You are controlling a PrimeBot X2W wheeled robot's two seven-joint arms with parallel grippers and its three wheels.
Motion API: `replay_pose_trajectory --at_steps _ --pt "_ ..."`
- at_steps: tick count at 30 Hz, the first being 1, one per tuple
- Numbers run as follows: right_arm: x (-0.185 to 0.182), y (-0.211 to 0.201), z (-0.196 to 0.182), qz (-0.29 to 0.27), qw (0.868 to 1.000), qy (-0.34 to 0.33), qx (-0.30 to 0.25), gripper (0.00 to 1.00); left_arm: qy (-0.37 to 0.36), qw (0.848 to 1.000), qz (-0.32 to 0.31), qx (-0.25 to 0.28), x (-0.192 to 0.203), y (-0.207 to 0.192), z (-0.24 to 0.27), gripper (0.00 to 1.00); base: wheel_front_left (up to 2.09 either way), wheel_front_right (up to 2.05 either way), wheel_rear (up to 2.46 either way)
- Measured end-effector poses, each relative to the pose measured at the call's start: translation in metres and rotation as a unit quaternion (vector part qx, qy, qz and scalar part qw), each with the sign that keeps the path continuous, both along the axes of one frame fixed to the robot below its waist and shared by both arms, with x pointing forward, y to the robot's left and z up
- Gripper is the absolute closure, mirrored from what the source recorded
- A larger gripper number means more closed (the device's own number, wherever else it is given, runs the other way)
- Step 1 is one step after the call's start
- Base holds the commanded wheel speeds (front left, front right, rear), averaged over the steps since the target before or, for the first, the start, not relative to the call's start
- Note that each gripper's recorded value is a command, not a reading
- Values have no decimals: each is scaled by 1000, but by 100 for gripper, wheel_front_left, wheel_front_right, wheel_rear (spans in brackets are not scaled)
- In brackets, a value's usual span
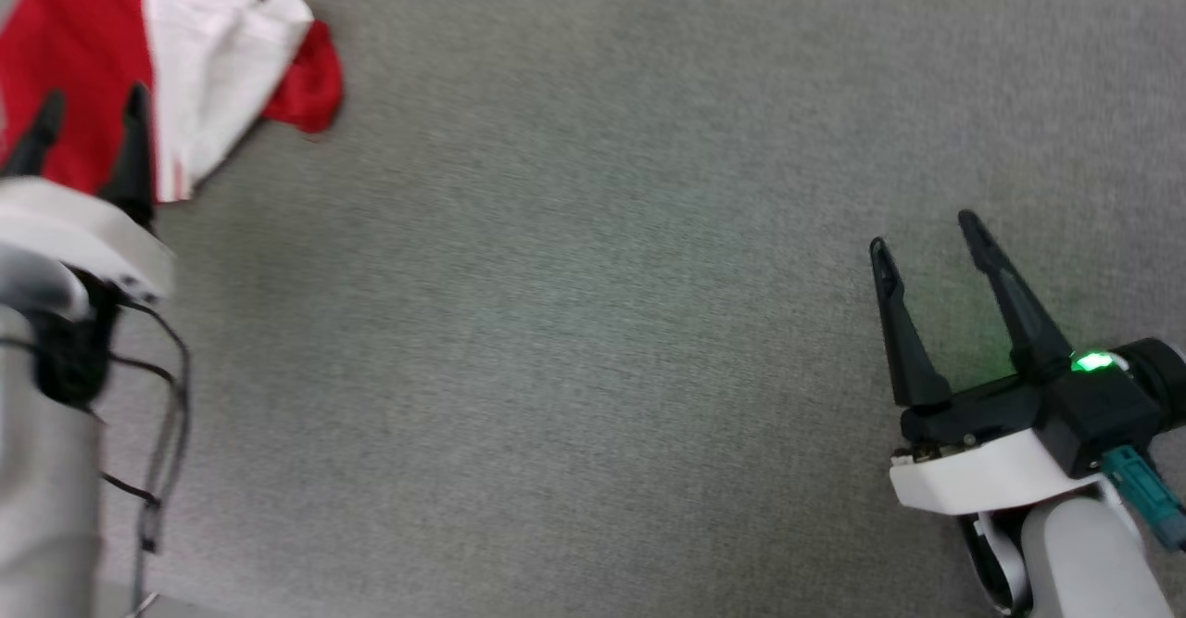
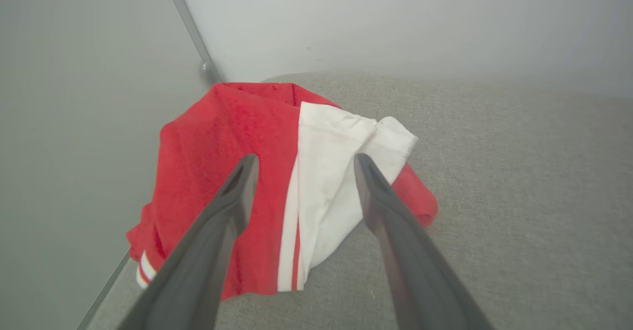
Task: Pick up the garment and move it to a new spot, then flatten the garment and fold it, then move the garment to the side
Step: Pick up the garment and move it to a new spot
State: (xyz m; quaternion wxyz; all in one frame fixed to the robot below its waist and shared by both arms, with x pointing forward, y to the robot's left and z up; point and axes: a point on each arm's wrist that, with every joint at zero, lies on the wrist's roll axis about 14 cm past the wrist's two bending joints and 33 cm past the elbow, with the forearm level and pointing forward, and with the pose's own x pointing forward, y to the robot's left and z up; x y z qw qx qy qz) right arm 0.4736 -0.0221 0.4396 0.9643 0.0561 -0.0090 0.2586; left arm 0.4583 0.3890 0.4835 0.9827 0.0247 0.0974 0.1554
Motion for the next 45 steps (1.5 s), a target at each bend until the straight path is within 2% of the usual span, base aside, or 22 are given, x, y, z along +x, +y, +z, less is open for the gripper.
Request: replay_pose_trajectory --at_steps 1,3,6,9,13,19,20,21,22,25,31,37,43,45 --pt "6 -12 -13 -14 1000 10 -5 0 90 996 -3 -16 22 13 -24 0 0 0 0" --pt "9 -19 -23 -24 1000 19 -8 0 144 989 2 -43 32 20 -41 0 0 0 0" --pt "10 -29 -37 -36 999 31 -15 0 213 976 -13 -38 47 21 -59 0 0 0 0" --pt "11 -36 -48 -46 998 43 -18 0 277 959 -16 -66 51 18 -85 0 0 0 0" --pt "13 -43 -58 -54 997 48 -24 0 341 936 -24 -80 54 15 -110 0 0 0 0" --pt "15 -50 -65 -63 996 52 -27 0 380 918 -37 -111 56 5 -128 0 0 0 0" --pt "16 -50 -65 -64 996 51 -27 0 382 916 -39 -116 55 3 -129 57 0 0 0" --pt "16 -50 -65 -64 996 51 -28 0 383 915 -41 -119 54 2 -128 57 0 0 0" --pt "16 -51 -64 -65 996 51 -28 0 382 915 -42 -121 54 1 -127 100 0 0 0" --pt "15 -51 -62 -66 996 50 -31 0 371 918 -52 -130 51 -4 -124 100 0 0 0" --pt "14 -51 -47 -68 996 40 -37 0 319 934 -72 -145 50 -14 -99 100 0 0 0" --pt "4 -56 -19 -78 996 25 -34 0 261 949 -117 -132 47 -31 -53 100 0 0 0" --pt "-11 -68 18 -98 995 -4 -31 0 177 955 -196 -134 44 -82 -2 100 0 0 0" --pt "-19 -75 39 -109 993 -24 -31 0 134 950 -243 -144 41 -120 19 100 0 0 0"
